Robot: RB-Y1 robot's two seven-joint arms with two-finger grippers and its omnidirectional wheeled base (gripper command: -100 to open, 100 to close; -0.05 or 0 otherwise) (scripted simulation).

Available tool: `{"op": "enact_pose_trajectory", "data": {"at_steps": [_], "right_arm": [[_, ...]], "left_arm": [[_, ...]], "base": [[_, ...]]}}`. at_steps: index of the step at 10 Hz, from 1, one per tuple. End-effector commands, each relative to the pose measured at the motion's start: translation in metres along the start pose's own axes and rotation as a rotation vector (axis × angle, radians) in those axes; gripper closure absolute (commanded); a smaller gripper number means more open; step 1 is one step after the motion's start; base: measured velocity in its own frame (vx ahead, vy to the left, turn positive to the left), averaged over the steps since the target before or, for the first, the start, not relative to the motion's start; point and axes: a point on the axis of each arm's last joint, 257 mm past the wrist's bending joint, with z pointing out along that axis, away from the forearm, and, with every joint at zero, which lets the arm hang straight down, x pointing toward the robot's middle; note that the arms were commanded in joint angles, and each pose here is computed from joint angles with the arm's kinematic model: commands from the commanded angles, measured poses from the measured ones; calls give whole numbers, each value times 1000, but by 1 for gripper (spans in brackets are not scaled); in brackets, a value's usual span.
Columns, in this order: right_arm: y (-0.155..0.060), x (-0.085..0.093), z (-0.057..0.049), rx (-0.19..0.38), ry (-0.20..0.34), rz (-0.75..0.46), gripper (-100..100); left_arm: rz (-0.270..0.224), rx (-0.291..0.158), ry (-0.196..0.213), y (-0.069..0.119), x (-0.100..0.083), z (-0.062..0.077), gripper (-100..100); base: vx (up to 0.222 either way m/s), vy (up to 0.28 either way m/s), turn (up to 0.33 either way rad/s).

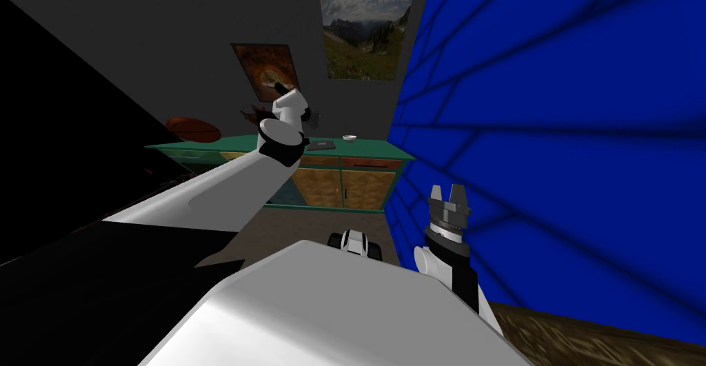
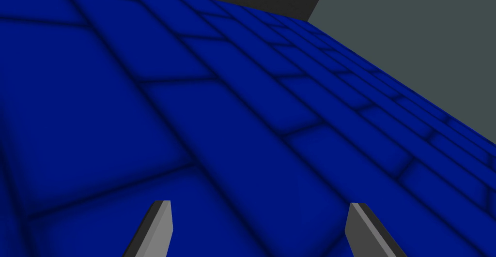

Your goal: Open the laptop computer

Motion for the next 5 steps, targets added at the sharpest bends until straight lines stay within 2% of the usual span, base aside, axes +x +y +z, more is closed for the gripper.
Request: {"op": "enact_pose_trajectory", "data": {"at_steps": [1, 2, 3, 5], "right_arm": [[0, 0, 0, 0, 0, 0, 0], [0, 0, 0, 0, 0, 0, 0], [0, 0, 0, 0, 0, 0, 0], [0, 0, 0, 0, 0, 0, 0]], "left_arm": [[35, 21, 10, -19, -10, -12, -100], [39, 19, -33, -19, -38, -20, -100], [44, -11, -15, -5, -37, -14, -100], [31, 9, -45, -13, -52, -22, -100]], "base": [[69, 22, -226], [66, 29, -217], [4, 2, -12], [-9, -4, 28]]}}
